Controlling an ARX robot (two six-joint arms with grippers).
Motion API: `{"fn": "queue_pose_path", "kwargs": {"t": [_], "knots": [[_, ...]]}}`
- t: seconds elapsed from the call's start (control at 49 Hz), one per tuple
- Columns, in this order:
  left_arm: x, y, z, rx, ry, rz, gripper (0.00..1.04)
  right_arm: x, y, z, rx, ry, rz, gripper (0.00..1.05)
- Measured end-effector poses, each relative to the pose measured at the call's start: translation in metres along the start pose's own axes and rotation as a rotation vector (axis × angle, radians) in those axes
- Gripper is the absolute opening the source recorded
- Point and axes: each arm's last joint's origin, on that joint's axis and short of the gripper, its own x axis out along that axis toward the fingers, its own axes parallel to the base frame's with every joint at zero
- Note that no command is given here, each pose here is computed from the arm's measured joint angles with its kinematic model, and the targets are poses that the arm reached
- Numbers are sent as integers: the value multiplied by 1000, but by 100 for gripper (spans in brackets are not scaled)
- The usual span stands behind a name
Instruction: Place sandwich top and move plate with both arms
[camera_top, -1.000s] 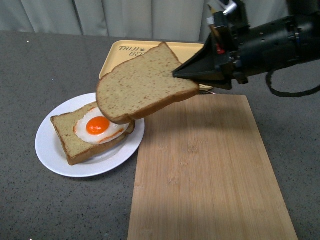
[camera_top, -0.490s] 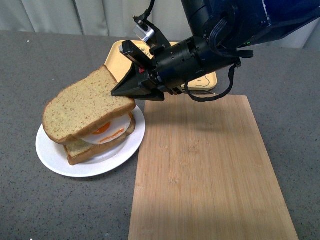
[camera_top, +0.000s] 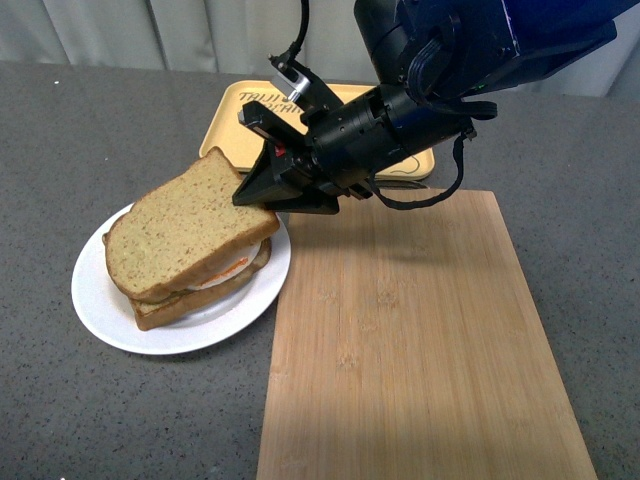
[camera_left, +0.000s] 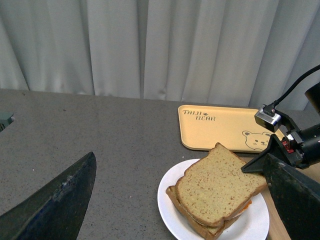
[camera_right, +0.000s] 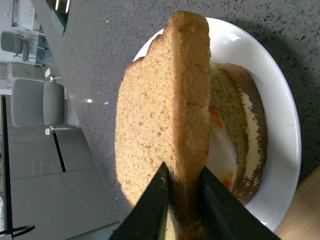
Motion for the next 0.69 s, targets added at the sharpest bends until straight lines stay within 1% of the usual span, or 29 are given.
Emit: {"fn": "queue_pose_path", "kwargs": {"t": [0.082, 0.143, 0.184, 0.204, 0.265, 0.286, 0.306, 0.327, 0.347, 0.388, 0.408, 0.429, 0.449, 0.469, 0.49, 0.51, 0.531, 0.551, 0.592, 0.612, 0.694], "knots": [[0, 0, 0, 0, 0, 0, 98, -6, -4, -5, -6, -21, -31, 38], [0, 0, 0, 0, 0, 0, 98, -19, -5, -9, -39, -74, -87, 52], [0, 0, 0, 0, 0, 0, 98, -30, -4, -11, -48, -102, -109, 59], [0, 0, 0, 0, 0, 0, 98, -33, -3, -11, -56, -110, -117, 61], [0, 0, 0, 0, 0, 0, 98, -52, 1, -13, -87, -177, -174, 72], [0, 0, 0, 0, 0, 0, 98, -54, 1, -13, -102, -196, -199, 73], [0, 0, 0, 0, 0, 0, 98, -55, 2, -13, -154, -264, -269, 72], [0, 0, 0, 0, 0, 0, 98, -59, 2, -13, -221, -353, -370, 69], [0, 0, 0, 0, 0, 1, 98, -61, 2, -14, -255, -398, -426, 67], [0, 0, 0, 1, 0, -3, 98, -69, 1, -20, -340, -588, -651, 60], [0, 0, 0, 1, 0, -3, 98, -75, 1, -26, -360, -679, -741, 56], [0, 0, 0, 0, 0, -3, 98, -78, 1, -30, -375, -711, -760, 54], [0, 0, 0, 0, 0, -1, 98, -84, 0, -38, -382, -798, -845, 51], [0, 0, 0, 0, 0, 0, 98, -91, 1, -46, -393, -874, -906, 47], [0, 0, 0, 0, 0, 0, 98, -102, 3, -57, -390, -969, -978, 42], [0, 0, 0, 0, 0, 0, 98, -113, 7, -68, -391, -1042, -1015, 37], [0, 0, 0, 0, 0, 0, 98, -121, 10, -74, -395, -1082, -1033, 33], [0, 0, 0, 0, 0, 0, 98, -125, 12, -77, -398, -1099, -1035, 31], [0, 0, 0, 0, 0, 0, 98, -140, 20, -87, -412, -1157, -1037, 24], [0, 0, 0, 0, 0, 0, 98, -144, 22, -90, -414, -1168, -1038, 22], [0, 0, 0, 0, 0, 0, 98, -165, 33, -108, -430, -1202, -1038, 8]]}}
